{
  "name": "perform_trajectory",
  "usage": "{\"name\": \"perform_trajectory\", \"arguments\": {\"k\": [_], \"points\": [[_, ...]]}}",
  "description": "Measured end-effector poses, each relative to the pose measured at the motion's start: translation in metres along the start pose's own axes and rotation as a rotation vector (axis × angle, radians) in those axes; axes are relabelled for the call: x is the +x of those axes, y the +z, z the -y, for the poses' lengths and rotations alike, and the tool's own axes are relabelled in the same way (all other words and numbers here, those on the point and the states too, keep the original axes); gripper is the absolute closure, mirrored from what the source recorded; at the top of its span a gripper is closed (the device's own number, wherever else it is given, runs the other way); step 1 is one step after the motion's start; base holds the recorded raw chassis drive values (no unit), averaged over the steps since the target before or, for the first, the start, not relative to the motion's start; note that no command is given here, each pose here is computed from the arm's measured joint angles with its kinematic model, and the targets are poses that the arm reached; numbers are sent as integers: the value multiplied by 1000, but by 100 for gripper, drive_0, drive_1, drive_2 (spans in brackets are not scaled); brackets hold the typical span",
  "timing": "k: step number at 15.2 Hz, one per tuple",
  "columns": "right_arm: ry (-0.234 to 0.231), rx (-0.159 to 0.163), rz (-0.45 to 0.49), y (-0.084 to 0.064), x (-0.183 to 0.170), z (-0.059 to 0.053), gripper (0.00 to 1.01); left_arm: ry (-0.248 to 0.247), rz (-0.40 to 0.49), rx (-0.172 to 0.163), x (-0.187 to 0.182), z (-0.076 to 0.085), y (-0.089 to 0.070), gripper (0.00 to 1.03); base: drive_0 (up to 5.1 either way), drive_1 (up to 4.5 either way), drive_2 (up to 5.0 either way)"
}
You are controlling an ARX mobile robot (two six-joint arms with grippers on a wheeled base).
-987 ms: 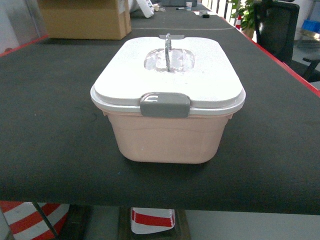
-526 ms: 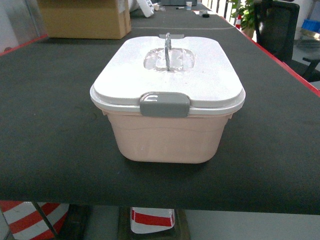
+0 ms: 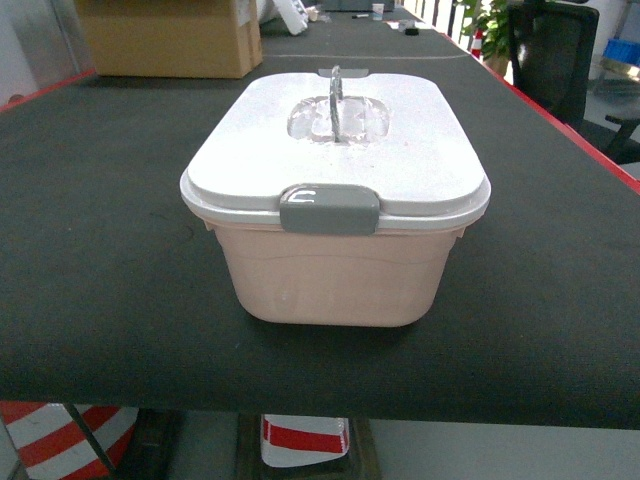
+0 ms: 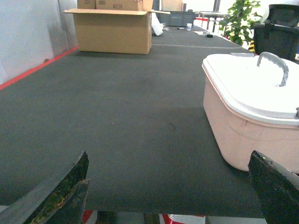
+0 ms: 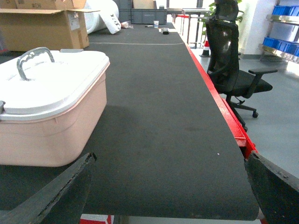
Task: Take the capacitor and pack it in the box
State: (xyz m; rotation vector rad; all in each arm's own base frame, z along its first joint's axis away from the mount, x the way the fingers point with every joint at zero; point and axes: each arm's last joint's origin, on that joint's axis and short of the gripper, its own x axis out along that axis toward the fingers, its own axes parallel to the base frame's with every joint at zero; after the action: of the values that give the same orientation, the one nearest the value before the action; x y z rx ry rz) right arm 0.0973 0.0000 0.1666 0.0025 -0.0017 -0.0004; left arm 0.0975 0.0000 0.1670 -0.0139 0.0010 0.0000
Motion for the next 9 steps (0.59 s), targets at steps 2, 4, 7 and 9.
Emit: {"name": "perform_trajectory", "arguments": {"k": [2, 4, 7, 9], "points": [[0, 0, 0, 0, 0, 0, 3, 0, 0, 0, 0, 0, 0, 5, 0, 0, 0], [0, 0, 0, 0, 0, 0, 3, 0, 0, 0, 0, 0, 0, 5, 0, 0, 0], [0, 0, 0, 0, 0, 0, 3, 0, 0, 0, 0, 0, 0, 5, 0, 0, 0], [0, 0, 0, 0, 0, 0, 3, 0, 0, 0, 0, 0, 0, 5, 0, 0, 0]]}}
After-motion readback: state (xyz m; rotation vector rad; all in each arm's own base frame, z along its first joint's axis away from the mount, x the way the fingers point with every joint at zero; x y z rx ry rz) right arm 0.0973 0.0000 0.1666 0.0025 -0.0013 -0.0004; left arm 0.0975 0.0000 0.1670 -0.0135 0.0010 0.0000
